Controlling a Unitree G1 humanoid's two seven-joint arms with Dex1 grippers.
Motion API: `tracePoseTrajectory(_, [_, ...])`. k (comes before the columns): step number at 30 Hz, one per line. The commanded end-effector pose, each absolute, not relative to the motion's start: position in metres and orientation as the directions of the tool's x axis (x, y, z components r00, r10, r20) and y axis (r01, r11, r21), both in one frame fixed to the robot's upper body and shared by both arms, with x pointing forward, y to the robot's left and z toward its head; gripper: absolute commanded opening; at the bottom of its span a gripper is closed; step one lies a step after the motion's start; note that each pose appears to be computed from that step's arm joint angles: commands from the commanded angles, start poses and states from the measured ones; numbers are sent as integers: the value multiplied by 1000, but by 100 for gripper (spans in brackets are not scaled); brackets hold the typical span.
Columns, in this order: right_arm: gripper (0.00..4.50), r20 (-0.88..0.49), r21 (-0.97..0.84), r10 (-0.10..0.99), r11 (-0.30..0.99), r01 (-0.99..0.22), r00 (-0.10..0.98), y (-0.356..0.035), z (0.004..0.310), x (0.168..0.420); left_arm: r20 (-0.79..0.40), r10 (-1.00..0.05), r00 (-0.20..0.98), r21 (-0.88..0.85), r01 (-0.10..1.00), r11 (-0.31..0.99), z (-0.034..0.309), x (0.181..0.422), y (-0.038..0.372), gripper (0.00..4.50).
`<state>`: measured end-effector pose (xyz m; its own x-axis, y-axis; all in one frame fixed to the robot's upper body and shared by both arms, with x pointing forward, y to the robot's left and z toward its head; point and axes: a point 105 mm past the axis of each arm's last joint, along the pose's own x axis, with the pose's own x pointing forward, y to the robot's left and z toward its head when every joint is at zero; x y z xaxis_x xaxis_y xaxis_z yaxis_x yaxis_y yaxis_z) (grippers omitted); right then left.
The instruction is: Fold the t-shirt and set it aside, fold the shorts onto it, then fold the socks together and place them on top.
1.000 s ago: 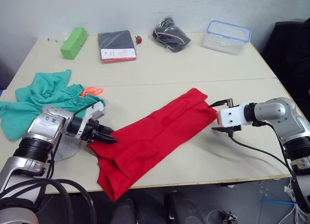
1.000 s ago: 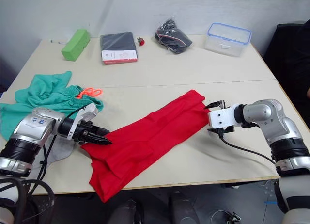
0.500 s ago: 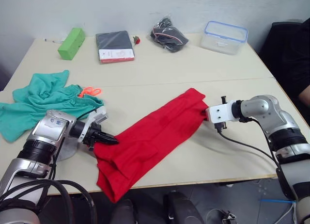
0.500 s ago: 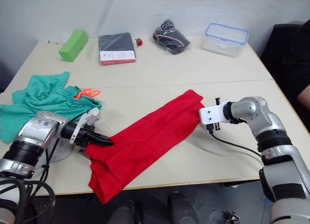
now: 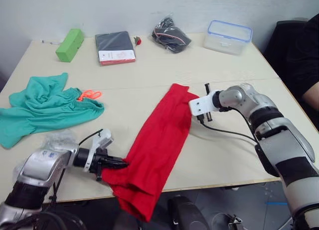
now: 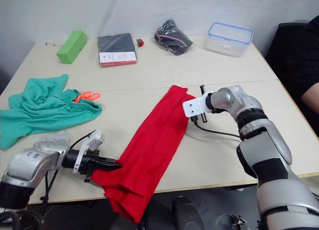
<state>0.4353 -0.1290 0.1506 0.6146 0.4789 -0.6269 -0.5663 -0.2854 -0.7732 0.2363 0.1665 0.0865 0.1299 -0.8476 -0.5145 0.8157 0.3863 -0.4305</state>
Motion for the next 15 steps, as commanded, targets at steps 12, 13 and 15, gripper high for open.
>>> tracePoseTrajectory(12, [70,-587,-807,532,-316,-500,611,-122,165,434,-489,-820,297,-355,791,498,94,235,165,49])
tracePoseTrajectory(13, [101,-584,-809,540,-317,-496,607,-126,167,432,-485,-823,295,-358,792,495,98,236,168,70])
tracePoseTrajectory(15, [172,-574,-814,568,-320,-485,589,-137,171,425,-477,-827,298,-356,795,492,109,240,177,130])
